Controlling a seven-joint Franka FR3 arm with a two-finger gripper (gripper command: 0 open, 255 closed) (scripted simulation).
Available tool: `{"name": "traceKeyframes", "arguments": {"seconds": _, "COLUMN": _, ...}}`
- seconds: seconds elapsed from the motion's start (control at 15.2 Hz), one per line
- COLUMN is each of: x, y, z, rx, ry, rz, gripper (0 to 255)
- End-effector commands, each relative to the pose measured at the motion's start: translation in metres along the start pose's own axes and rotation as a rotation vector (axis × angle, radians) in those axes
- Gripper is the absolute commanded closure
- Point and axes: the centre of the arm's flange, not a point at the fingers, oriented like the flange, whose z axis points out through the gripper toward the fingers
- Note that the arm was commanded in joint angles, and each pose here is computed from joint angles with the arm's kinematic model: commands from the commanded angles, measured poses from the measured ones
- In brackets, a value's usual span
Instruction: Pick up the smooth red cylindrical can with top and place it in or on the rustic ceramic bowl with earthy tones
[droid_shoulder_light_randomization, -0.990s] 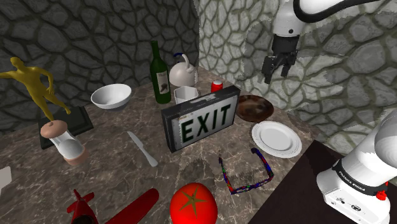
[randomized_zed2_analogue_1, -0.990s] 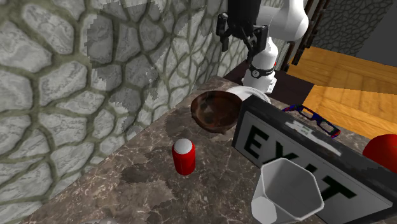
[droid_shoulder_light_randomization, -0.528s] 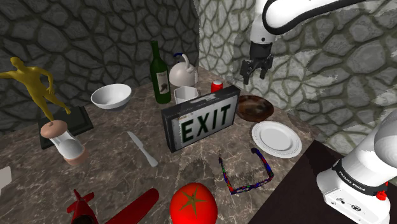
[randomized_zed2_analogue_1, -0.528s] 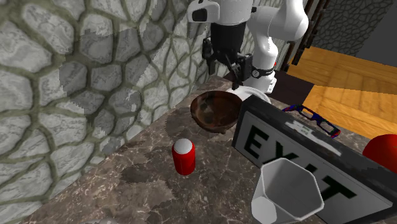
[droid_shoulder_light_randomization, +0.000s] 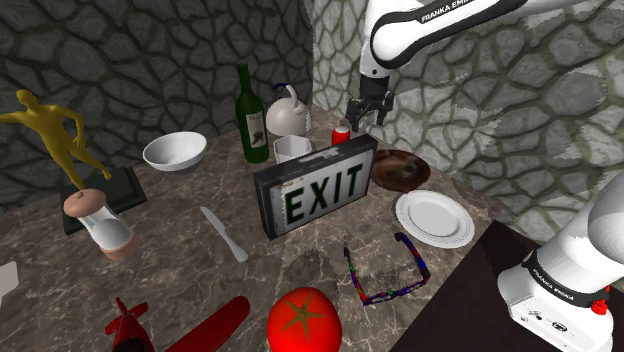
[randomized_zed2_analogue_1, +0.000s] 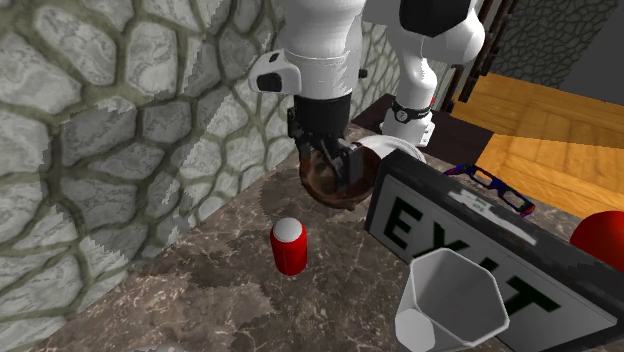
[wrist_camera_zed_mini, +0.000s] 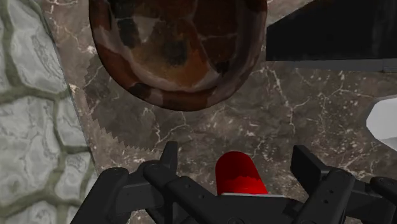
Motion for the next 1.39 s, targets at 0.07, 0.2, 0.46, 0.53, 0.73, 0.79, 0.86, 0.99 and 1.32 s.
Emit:
{"name": "traceKeyframes", "arguments": {"seconds": 0.07, "x": 0.034, "y": -0.010, "z": 0.015, "rx": 0.007, "ry": 0.013, "rz": 0.010, "gripper": 0}}
{"name": "traceKeyframes", "arguments": {"seconds": 0.2, "x": 0.057, "y": -0.016, "z": 0.024, "rx": 0.011, "ry": 0.022, "rz": 0.017, "gripper": 0}}
{"name": "traceKeyframes", "arguments": {"seconds": 0.46, "x": 0.089, "y": -0.025, "z": 0.042, "rx": 0.016, "ry": 0.034, "rz": 0.027, "gripper": 0}}
{"name": "traceKeyframes", "arguments": {"seconds": 0.53, "x": 0.089, "y": -0.025, "z": 0.047, "rx": 0.016, "ry": 0.034, "rz": 0.027, "gripper": 0}}
{"name": "traceKeyframes", "arguments": {"seconds": 0.73, "x": 0.089, "y": -0.025, "z": 0.063, "rx": 0.016, "ry": 0.034, "rz": 0.027, "gripper": 0}}
{"name": "traceKeyframes", "arguments": {"seconds": 0.79, "x": 0.090, "y": -0.025, "z": 0.068, "rx": 0.016, "ry": 0.034, "rz": 0.027, "gripper": 0}}
{"name": "traceKeyframes", "arguments": {"seconds": 0.86, "x": 0.090, "y": -0.026, "z": 0.073, "rx": 0.016, "ry": 0.034, "rz": 0.027, "gripper": 0}}
{"name": "traceKeyframes", "arguments": {"seconds": 0.99, "x": 0.090, "y": -0.026, "z": 0.076, "rx": 0.016, "ry": 0.034, "rz": 0.027, "gripper": 0}}
{"name": "traceKeyframes", "arguments": {"seconds": 1.32, "x": 0.090, "y": -0.026, "z": 0.076, "rx": 0.016, "ry": 0.034, "rz": 0.027, "gripper": 0}}
